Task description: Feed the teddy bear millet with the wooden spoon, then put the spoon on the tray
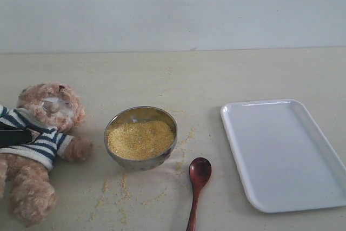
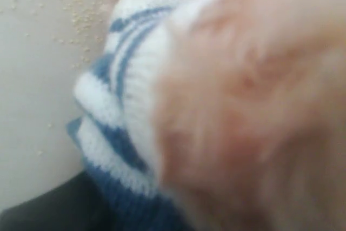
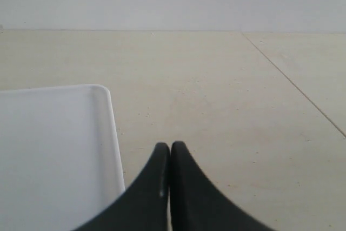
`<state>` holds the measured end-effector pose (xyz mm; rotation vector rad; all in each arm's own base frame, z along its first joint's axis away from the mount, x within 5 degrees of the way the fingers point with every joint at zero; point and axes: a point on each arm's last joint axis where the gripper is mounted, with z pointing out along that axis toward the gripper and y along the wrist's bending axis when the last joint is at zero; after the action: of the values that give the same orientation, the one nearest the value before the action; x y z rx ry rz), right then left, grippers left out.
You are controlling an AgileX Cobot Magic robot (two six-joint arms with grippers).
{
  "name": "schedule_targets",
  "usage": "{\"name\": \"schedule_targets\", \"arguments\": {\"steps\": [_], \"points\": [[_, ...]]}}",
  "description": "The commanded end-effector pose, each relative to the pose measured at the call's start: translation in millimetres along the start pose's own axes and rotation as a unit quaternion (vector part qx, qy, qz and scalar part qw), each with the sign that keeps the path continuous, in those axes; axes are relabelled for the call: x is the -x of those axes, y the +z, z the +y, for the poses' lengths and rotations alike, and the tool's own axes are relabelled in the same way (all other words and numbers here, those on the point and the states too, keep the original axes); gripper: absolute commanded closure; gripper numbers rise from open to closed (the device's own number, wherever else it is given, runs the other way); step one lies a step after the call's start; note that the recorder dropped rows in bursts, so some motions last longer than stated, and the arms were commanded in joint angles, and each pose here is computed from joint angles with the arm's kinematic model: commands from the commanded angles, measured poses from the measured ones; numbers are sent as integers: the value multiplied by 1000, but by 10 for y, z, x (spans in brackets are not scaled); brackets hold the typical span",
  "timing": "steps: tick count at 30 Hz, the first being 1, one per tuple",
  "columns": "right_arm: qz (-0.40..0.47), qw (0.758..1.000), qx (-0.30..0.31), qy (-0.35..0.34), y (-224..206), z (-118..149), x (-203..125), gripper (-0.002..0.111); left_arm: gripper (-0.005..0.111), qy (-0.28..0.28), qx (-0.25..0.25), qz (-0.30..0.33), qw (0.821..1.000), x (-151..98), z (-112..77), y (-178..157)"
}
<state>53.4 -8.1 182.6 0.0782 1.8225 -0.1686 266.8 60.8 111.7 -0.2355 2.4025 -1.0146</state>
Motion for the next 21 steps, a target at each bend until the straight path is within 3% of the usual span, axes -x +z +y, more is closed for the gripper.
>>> {"name": "schedule_targets", "arguments": {"steps": [1,5,9,15,21], "points": [[-7,1000,0,-2,-4,-1,13,109,102,-25,-40,-34,998,71,-67,-2],[-7,1000,0,-2,-4,-1,13,109,102,-67,-152,-117,979,234,-250,-67],[-7,1000,0,-2,-4,-1,13,109,102,-142,-165,-119,969,284,-332,-138],[-7,1000,0,-2,-4,-1,13,109,102,-136,-167,-123,969,267,-412,-190],[-7,1000,0,-2,-4,-1,13,109,102,-165,-167,-107,966,128,-409,-149]]}}
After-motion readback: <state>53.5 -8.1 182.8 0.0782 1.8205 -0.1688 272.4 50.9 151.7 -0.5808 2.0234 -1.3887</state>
